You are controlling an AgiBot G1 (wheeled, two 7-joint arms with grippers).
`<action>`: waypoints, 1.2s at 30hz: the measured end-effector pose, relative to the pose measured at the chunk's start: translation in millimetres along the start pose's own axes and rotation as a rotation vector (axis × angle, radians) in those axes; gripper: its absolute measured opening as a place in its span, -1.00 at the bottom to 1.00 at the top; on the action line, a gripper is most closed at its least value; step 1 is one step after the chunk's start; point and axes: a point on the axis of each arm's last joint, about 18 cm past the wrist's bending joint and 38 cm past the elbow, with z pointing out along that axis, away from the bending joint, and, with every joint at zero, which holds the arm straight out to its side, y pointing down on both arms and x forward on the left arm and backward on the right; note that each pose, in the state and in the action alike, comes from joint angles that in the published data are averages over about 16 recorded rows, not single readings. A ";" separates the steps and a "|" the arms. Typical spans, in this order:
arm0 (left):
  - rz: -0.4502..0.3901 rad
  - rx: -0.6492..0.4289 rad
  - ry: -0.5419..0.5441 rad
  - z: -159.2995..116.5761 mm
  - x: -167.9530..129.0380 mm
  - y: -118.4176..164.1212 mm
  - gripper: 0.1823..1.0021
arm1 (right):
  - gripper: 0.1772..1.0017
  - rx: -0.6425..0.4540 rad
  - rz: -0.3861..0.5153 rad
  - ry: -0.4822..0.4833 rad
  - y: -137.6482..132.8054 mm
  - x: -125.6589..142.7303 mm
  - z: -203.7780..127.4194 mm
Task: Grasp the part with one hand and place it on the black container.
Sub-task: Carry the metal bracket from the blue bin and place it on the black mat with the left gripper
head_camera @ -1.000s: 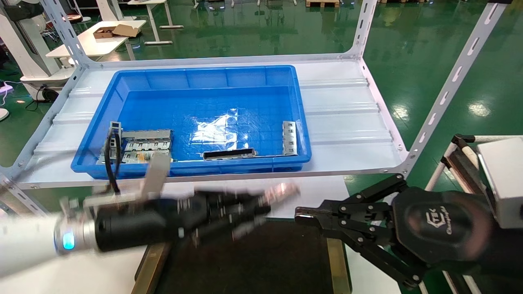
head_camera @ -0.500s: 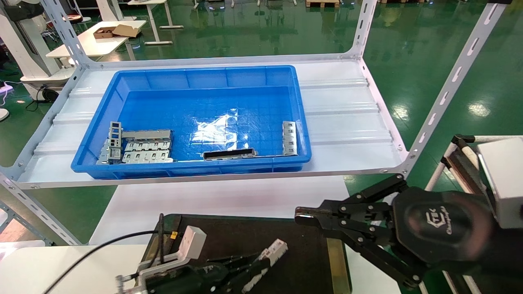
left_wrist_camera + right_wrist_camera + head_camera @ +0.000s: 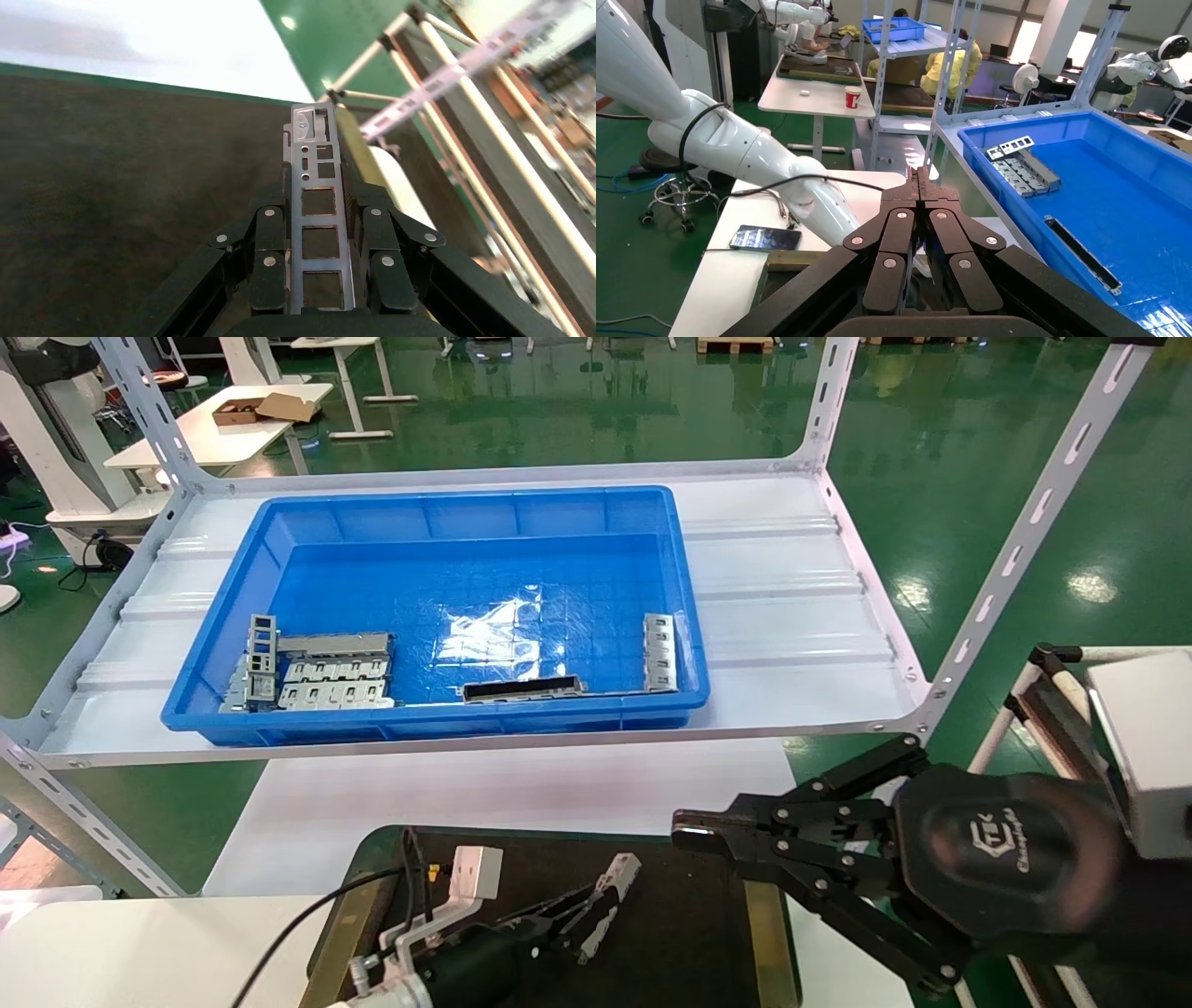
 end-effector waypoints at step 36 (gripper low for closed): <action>-0.207 0.080 -0.207 42.6 -13.5 27.4 -0.66 | -0.97 0.000 0.000 0.000 0.0 0.0 0.0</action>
